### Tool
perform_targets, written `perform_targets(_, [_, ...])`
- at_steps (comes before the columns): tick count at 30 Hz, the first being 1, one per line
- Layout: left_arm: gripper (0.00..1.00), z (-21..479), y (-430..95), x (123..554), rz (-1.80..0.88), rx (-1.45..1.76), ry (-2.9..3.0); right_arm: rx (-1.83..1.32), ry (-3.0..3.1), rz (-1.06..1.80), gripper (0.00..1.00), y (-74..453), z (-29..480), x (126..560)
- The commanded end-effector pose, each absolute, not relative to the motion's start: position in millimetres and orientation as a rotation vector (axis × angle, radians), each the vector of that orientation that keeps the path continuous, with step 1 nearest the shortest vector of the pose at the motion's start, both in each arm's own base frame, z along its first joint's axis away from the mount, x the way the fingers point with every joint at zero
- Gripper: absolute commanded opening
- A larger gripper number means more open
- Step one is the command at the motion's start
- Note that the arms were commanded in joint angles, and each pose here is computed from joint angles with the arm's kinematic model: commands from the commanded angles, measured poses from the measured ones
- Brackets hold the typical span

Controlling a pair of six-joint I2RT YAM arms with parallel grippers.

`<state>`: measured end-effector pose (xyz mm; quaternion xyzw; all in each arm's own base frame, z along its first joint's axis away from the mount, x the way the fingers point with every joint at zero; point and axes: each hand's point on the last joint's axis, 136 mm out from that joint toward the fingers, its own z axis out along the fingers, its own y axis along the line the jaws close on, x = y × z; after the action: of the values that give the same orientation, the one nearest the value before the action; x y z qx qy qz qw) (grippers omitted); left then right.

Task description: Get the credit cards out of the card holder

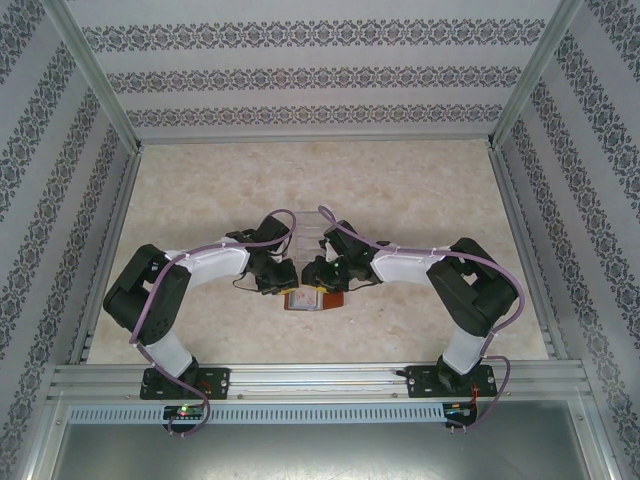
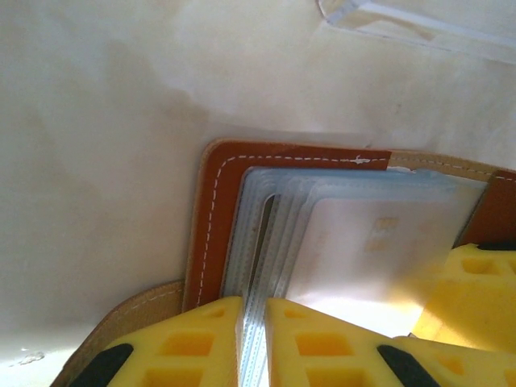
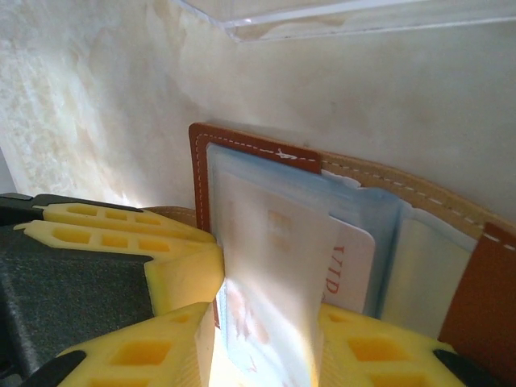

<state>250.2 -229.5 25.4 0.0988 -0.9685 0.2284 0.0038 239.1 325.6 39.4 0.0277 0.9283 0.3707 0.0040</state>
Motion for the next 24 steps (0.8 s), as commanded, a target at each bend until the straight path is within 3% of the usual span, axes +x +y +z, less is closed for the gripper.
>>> perform_targets(1, [0.16, 19, -230, 246, 0.656, 0.275, -3.031, 0.082, 2.943, 1.053, 0.36, 320, 32, 238])
perform_targets(24, [0.17, 16, -229, 246, 0.619, 0.258, -3.023, 0.057, 2.901, 0.966, 0.37, 305, 59, 249])
